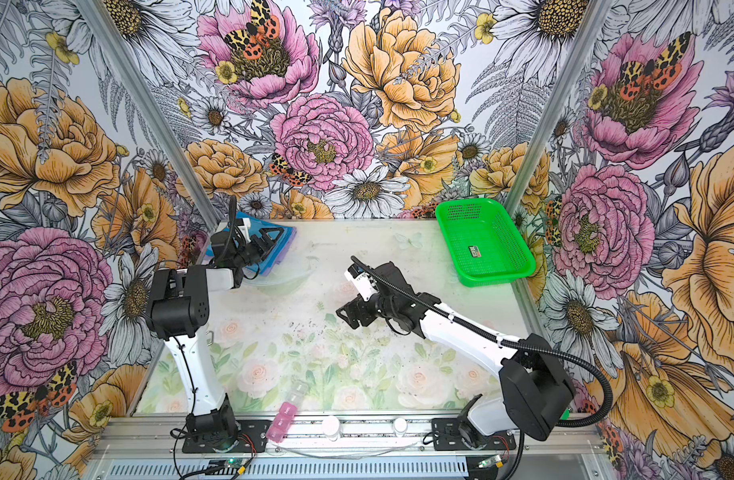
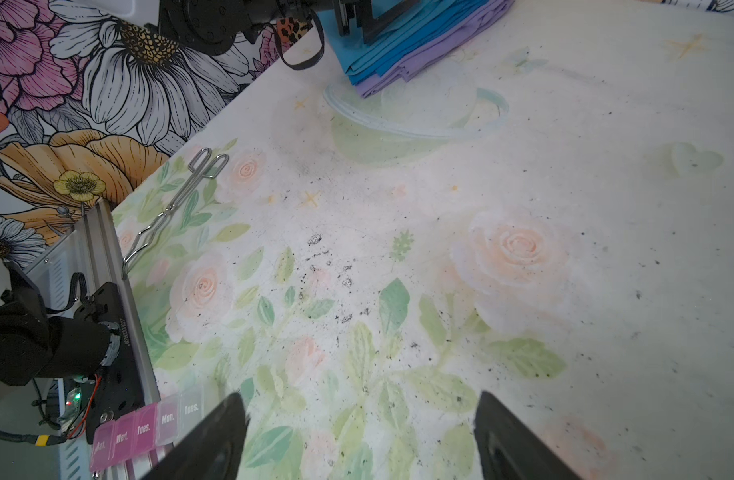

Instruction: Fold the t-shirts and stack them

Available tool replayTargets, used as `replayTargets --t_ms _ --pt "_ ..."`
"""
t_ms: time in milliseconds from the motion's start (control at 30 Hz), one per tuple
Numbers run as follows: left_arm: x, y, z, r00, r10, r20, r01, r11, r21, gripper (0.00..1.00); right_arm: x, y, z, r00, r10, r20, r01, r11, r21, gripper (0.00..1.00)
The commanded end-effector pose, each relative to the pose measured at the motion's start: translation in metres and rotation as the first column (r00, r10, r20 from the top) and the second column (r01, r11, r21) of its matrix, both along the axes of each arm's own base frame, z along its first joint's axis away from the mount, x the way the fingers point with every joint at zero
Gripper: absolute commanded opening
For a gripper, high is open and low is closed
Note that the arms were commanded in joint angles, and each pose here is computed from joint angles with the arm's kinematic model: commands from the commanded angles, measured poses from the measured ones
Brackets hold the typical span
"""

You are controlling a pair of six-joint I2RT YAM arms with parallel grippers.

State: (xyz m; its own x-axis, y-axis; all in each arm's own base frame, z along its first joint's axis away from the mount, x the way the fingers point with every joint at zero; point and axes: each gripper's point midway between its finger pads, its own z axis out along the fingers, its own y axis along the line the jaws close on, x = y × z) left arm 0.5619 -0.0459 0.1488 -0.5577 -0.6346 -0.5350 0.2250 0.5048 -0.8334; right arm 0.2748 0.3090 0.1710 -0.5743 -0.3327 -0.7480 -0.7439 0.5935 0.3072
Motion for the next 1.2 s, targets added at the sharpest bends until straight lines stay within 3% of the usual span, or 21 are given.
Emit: replayTargets --t_ms 0,167,367,467,533,600,667,767,867,1000,1100,1167 --pt "-0.010 0.000 0.066 0.991 -0.001 0.133 0.004 1.000 -0.023 0.99 -0.001 0.012 0.017 0.999 0.036 0.037 -0.037 0.999 0.027 0.88" --pt "-0.031 0.013 0.124 0.991 0.031 0.133 -0.038 0.998 0.055 0.99 -0.004 0.009 0.022 0.998 0.029 0.064 -0.031 0.999 0.023 0.87" --pt "-0.078 0.015 0.172 0.979 0.085 0.185 -0.136 0.950 0.282 0.99 0.002 -0.013 0.037 0.981 -0.043 0.191 0.048 0.999 -0.022 0.87" --pt "-0.105 0.020 0.179 0.963 0.171 0.210 -0.250 0.857 0.451 0.99 0.010 -0.035 0.051 0.945 -0.110 0.307 0.135 0.989 -0.060 0.88" --pt "-0.125 0.027 0.179 0.931 0.250 0.265 -0.361 0.740 0.568 0.99 0.022 -0.055 0.062 0.900 -0.193 0.392 0.246 0.965 -0.090 0.90" --pt "-0.145 0.037 0.174 0.881 0.330 0.339 -0.473 0.580 0.663 0.99 0.030 -0.074 0.072 0.847 -0.227 0.481 0.324 0.938 -0.127 0.93" --pt "-0.162 0.045 0.163 0.841 0.371 0.393 -0.535 0.467 0.704 0.99 0.041 -0.096 0.082 0.779 -0.283 0.560 0.434 0.888 -0.154 0.95" --pt "-0.180 0.058 0.137 0.793 0.430 0.431 -0.594 0.394 0.701 0.99 0.055 -0.125 0.086 0.686 -0.316 0.655 0.566 0.798 -0.208 1.00" --pt "-0.191 0.079 0.101 0.760 0.524 0.384 -0.599 0.336 0.727 0.99 0.066 -0.150 0.083 0.620 -0.350 0.702 0.659 0.718 -0.224 0.99" --pt "-0.194 0.086 0.052 0.764 0.539 0.355 -0.554 0.266 0.789 0.99 0.072 -0.171 0.064 0.523 -0.397 0.755 0.710 0.692 -0.128 0.99" --pt "-0.196 0.089 0.027 0.748 0.555 0.365 -0.567 0.247 0.786 0.99 0.075 -0.194 0.045 0.453 -0.458 0.765 0.751 0.658 -0.051 0.99" --pt "-0.196 0.089 0.011 0.754 0.546 0.365 -0.563 0.251 0.787 0.99 0.079 -0.214 0.025 0.446 -0.498 0.744 0.782 0.621 -0.053 0.99"
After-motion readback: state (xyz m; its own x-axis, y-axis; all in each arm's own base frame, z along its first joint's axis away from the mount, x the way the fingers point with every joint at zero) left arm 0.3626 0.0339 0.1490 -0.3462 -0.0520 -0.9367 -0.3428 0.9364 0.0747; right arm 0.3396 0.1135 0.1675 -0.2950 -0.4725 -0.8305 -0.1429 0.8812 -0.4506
